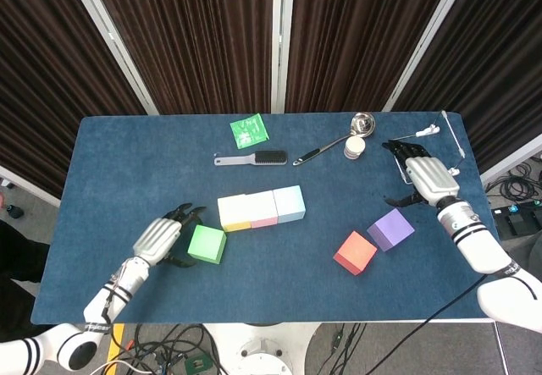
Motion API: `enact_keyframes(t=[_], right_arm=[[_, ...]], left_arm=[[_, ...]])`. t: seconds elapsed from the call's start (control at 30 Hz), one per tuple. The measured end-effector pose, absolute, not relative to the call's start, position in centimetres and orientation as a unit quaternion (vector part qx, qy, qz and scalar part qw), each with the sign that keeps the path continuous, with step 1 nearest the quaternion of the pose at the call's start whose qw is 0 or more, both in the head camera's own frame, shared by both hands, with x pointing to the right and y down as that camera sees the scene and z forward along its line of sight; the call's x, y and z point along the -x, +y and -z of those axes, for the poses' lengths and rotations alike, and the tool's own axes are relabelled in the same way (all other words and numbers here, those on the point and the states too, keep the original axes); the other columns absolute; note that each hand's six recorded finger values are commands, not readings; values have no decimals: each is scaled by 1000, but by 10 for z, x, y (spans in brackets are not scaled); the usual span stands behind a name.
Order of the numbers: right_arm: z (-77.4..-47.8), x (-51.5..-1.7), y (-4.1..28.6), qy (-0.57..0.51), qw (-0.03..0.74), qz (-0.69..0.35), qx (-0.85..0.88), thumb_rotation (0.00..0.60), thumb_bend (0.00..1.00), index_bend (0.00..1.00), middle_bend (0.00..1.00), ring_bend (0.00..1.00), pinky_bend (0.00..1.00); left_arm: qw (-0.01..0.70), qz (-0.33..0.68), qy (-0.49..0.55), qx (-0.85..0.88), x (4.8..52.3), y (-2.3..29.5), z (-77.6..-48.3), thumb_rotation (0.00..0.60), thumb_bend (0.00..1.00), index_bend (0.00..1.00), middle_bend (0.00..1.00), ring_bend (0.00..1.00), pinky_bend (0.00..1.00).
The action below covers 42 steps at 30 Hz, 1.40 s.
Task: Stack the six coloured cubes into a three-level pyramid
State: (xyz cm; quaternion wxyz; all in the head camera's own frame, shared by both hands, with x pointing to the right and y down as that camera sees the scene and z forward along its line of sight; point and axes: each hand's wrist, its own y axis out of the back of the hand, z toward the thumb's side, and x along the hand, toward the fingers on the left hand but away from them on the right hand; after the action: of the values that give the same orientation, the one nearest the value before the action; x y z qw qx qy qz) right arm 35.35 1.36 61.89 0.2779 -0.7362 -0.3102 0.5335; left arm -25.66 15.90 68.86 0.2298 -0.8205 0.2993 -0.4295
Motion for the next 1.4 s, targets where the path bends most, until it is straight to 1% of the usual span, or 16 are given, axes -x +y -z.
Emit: enact_keyframes(t=[0.23, 0.43, 0.5, 0.63, 0.7, 0.8, 0.93, 1.07, 1.23, 1.4], right_arm=[[-622, -357, 15, -308, 269, -541, 735, 600, 51, 0, 36, 0, 0], [-625, -358, 16, -308, 265, -542, 735, 600, 50, 0, 36, 0, 0], [-625, -358, 16, -309, 264, -543, 735, 600, 51, 0, 36, 0, 0], [-626, -358, 15, -310, 263, -542, 735, 600, 50, 0, 37, 0, 0], [-626, -358, 15, -311, 262, -542, 736, 600, 50, 0, 37, 0, 0], [-626, -359, 15, -312, 262, -542, 735, 600, 50, 0, 37, 0, 0], [-621, -359, 13, -314, 266, -541, 733, 600, 51, 0, 38, 0, 0], [-610, -360, 8, -326, 276, -535, 729, 600, 51, 0, 42, 0, 0], [-599, -364, 3, -338, 290, -534, 719, 600, 44, 0, 48, 0, 0], [-587, -375, -1, -360, 294, -543, 699, 600, 40, 0, 52, 0, 0]], left_arm=[[235, 422, 305, 821, 254, 158, -690, 600, 103, 92, 313, 26, 183], [237, 420, 310, 819, 253, 157, -692, 600, 131, 103, 344, 37, 184], [236, 420, 312, 819, 253, 157, -693, 600, 155, 105, 352, 41, 184], [233, 420, 314, 819, 253, 158, -694, 600, 258, 109, 356, 45, 203], [232, 421, 315, 818, 254, 157, -692, 600, 288, 109, 359, 46, 208], [235, 421, 323, 814, 259, 155, -684, 600, 298, 109, 368, 50, 209], [231, 428, 351, 800, 274, 151, -671, 600, 285, 108, 378, 69, 214], [231, 440, 394, 773, 291, 139, -653, 600, 284, 108, 400, 84, 216], [240, 458, 427, 742, 298, 123, -636, 600, 283, 108, 425, 97, 215], [204, 475, 453, 726, 292, 111, -629, 600, 283, 108, 442, 116, 215]])
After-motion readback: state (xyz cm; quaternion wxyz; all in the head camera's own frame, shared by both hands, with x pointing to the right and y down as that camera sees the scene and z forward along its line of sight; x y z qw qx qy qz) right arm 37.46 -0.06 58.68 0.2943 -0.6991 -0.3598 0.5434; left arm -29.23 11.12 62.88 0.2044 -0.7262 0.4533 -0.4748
